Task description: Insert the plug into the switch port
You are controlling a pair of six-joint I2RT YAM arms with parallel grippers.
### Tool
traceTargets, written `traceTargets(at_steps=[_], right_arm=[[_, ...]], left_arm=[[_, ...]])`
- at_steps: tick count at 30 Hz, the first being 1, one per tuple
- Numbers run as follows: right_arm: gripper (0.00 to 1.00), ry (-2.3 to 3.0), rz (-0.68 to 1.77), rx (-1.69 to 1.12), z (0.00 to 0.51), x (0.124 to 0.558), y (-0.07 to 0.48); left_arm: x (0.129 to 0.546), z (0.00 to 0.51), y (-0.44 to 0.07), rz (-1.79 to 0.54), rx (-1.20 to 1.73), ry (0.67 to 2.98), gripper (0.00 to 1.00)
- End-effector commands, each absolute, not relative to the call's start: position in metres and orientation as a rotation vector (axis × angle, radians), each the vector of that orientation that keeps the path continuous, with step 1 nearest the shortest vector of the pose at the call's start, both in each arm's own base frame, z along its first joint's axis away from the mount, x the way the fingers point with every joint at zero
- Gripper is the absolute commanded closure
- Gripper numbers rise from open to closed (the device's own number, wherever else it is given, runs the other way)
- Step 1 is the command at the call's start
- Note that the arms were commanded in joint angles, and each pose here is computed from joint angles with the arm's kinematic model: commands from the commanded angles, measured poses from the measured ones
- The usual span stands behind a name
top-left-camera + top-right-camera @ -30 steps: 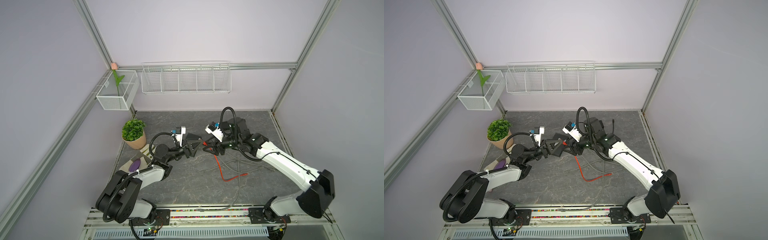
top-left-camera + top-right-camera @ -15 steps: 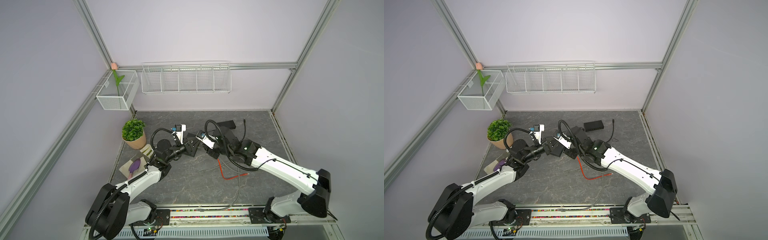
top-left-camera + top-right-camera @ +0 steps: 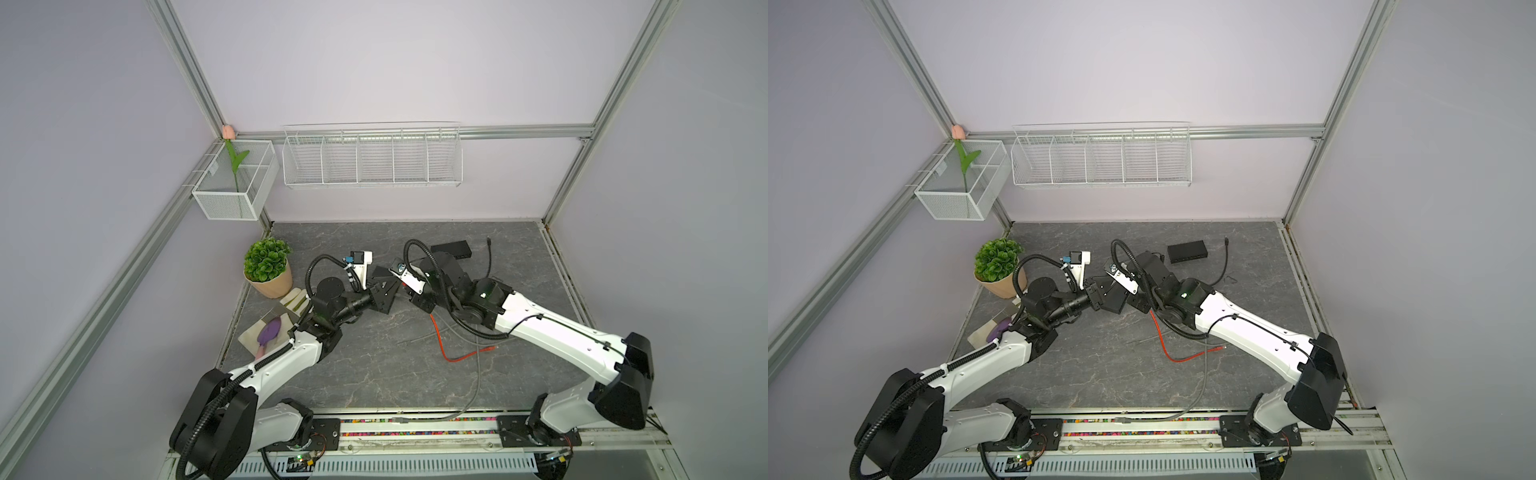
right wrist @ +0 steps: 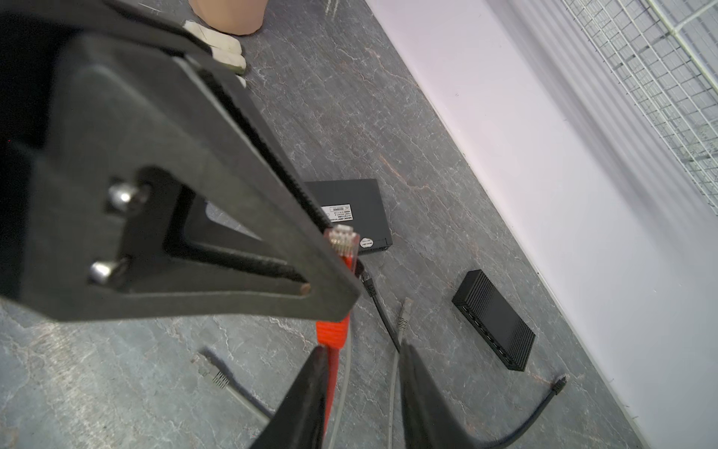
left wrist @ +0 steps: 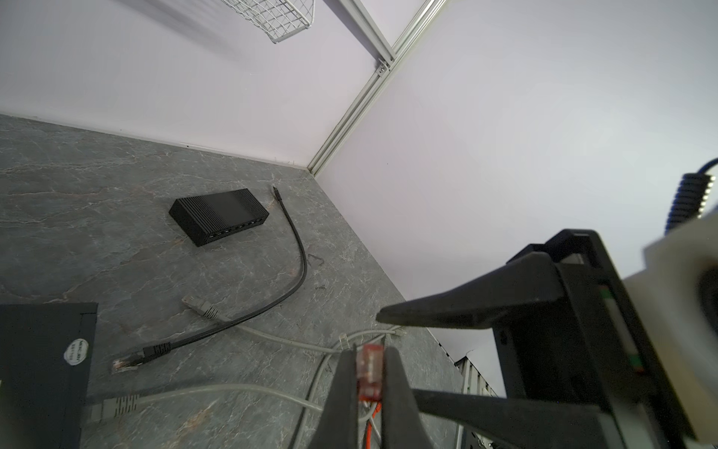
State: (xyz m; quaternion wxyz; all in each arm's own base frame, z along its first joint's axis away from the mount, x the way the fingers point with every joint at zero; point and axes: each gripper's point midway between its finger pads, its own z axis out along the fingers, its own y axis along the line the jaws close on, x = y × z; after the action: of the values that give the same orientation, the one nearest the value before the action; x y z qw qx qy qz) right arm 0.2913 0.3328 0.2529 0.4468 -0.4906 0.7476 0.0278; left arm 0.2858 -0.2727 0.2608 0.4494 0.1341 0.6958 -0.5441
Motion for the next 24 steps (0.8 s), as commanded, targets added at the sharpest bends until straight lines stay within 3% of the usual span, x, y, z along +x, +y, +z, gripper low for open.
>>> traceTargets(at_steps=[1,12,17,20,21,23,24], right_arm=[[0.67,1.81,0.1,-1.217,0.261,0.294,0.345],[0.67,1.805,0.143,-1.217,0.258,0.296,0.357],[0.86,1.801,0.146,-1.214,0.256,0.297,0.359],[0.91,1.799,0.145,-1.217,0.255,0.297,0.359],[0.92,1.801,0.14,-1.221,0.254,0.297,0.358],[0.92,1.821,0.137,-1.232,0.248,0.298,0.354],[0.92,1.849,0.167,-1.251,0.244,0.298,0.351]], left_arm=[[0.286,0.275,-0.273,-1.351,0.327,1.691,0.99],[0.284,0.275,-0.273,-1.369,0.309,1.702,0.99],[0.283,0.274,-0.271,-1.354,0.307,1.709,0.99],[0.283,0.271,-0.27,-1.344,0.303,1.725,0.97],[0.284,0.269,-0.27,-1.334,0.299,1.736,0.92],[0.288,0.265,-0.265,-1.282,0.284,1.771,0.42],[0.292,0.262,-0.259,-1.227,0.256,1.795,0.28]])
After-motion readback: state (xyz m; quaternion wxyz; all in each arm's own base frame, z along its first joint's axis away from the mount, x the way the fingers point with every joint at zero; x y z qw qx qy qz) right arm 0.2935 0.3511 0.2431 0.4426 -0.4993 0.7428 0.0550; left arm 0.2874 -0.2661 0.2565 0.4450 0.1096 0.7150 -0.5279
